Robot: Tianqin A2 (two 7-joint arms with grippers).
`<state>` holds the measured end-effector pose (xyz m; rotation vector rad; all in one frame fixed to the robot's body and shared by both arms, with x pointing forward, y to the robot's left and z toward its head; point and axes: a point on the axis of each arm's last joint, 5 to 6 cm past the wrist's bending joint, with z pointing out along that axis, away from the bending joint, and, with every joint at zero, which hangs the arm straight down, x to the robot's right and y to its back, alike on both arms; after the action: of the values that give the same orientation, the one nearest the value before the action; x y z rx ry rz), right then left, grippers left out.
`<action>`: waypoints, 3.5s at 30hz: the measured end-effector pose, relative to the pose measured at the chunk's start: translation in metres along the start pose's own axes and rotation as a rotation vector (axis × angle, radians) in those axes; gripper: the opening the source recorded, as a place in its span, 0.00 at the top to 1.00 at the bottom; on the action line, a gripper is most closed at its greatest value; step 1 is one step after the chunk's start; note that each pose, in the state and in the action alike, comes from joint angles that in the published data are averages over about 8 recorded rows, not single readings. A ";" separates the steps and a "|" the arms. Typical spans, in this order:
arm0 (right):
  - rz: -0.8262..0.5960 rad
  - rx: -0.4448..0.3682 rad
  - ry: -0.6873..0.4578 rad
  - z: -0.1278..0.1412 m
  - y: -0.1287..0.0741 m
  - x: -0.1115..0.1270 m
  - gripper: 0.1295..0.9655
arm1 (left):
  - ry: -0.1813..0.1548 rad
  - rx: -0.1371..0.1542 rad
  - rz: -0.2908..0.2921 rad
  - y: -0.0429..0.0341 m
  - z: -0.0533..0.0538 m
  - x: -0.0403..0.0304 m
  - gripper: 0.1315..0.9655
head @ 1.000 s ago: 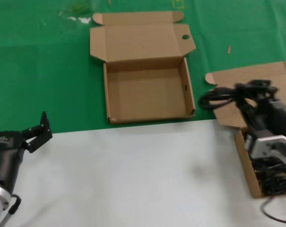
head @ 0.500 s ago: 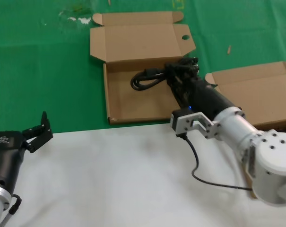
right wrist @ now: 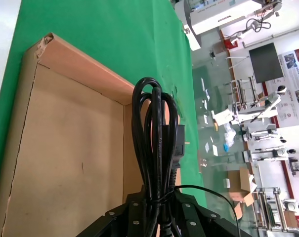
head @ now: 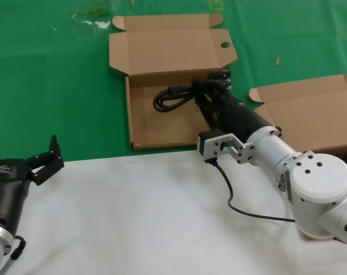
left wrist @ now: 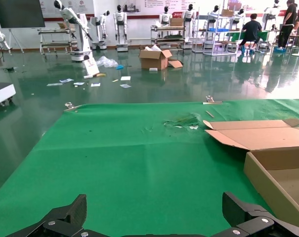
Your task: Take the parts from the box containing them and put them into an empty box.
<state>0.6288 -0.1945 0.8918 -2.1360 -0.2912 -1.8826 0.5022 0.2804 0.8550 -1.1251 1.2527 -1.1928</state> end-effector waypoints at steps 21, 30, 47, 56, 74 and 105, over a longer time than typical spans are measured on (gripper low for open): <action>0.000 0.000 0.000 0.000 0.000 0.000 0.65 | 0.000 0.000 0.000 0.0000 0.000 0.0000 0.00; 0.000 0.000 0.000 0.000 0.000 0.000 0.42 | 0.000 0.000 0.000 0.0000 0.000 0.0000 0.00; 0.000 0.000 0.000 0.000 0.000 0.000 0.13 | 0.000 0.000 0.000 0.0000 0.000 0.0000 0.00; 0.000 0.000 0.000 0.000 0.000 0.000 0.03 | 0.000 0.000 0.000 0.0000 0.000 0.0000 0.00; 0.041 0.004 0.006 -0.001 -0.002 -0.001 0.00 | 0.000 0.000 0.000 0.0000 0.000 0.0000 0.00; 0.677 0.018 0.110 -0.036 -0.010 -0.015 0.00 | 0.000 0.000 0.000 0.0000 0.000 0.0000 0.00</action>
<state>0.5900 -0.1968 0.8817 -1.7871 0.3927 -1.5636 0.5022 0.2804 0.8550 -1.1251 1.2527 -1.1929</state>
